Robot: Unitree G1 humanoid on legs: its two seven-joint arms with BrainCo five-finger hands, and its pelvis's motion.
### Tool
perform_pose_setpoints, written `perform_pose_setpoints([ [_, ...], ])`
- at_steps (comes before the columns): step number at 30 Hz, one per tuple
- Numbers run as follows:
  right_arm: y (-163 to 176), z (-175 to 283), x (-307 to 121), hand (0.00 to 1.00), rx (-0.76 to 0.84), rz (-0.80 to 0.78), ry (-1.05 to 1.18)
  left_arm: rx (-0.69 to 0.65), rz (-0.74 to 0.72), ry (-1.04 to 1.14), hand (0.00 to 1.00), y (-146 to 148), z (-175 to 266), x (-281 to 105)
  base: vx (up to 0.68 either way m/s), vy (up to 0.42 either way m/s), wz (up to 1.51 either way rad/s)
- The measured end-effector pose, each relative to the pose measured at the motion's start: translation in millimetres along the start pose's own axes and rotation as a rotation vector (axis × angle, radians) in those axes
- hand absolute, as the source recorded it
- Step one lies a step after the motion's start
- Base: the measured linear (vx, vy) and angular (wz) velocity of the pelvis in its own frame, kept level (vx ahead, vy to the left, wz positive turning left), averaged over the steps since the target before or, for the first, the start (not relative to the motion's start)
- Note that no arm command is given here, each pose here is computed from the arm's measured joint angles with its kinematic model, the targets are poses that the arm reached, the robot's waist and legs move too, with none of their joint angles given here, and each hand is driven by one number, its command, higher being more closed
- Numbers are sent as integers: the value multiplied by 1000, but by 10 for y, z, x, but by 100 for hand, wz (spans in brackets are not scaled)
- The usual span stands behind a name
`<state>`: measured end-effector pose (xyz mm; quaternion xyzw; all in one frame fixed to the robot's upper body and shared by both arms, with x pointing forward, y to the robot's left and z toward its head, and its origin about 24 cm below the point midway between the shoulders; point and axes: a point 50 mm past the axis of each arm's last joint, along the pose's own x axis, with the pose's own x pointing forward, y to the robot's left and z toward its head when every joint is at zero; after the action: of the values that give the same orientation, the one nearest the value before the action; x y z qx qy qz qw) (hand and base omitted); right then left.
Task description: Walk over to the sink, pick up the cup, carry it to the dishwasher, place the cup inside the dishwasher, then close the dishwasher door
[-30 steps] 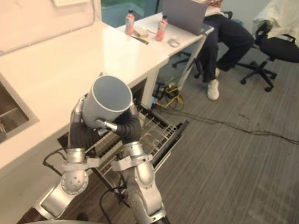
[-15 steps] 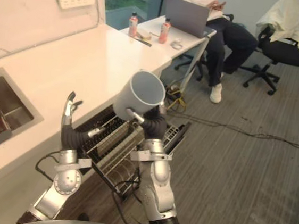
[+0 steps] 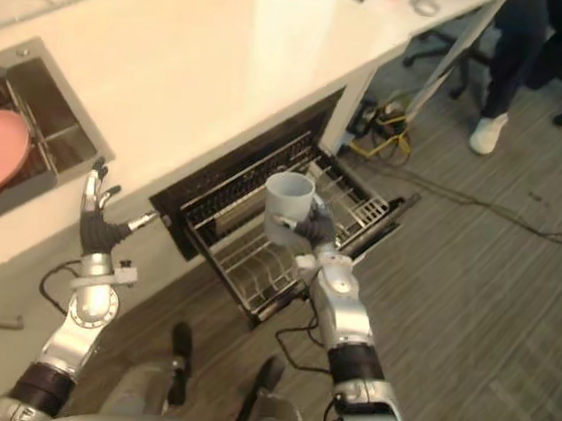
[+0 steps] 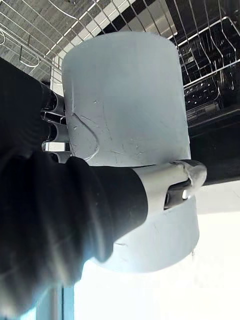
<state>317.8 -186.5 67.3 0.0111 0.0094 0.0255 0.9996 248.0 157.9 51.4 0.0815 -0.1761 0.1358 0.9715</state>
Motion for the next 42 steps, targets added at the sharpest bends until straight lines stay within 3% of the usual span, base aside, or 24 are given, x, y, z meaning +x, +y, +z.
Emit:
perform_pose_setpoints([
  [5,-297,-18,175,100,-129,-11,124,-112,-116,-34,0,133,89,100,-19,-1,24],
  [11,-635,327,424,100,-273,-17,177,-275,-293,-68,0,229,193,170,-26,-46,29],
  [15,-666,343,489,100,-324,40,251,-364,-287,-78,0,325,180,180,12,-94,24],
  [22,-532,53,481,100,-351,149,415,-388,-266,-125,0,310,252,176,36,-85,17],
  [23,-522,46,482,0,-348,151,419,-394,-259,-129,0,301,265,176,40,-83,20],
  [29,-348,-4,509,0,-312,213,423,-445,-254,-156,0,249,423,84,47,-89,12],
  [36,-222,-7,539,0,-243,203,360,-533,-391,-165,0,-42,642,-42,32,-70,6],
  [42,-8,-15,462,0,-162,213,246,-504,-439,-129,0,-145,650,-142,3,-70,-10],
])
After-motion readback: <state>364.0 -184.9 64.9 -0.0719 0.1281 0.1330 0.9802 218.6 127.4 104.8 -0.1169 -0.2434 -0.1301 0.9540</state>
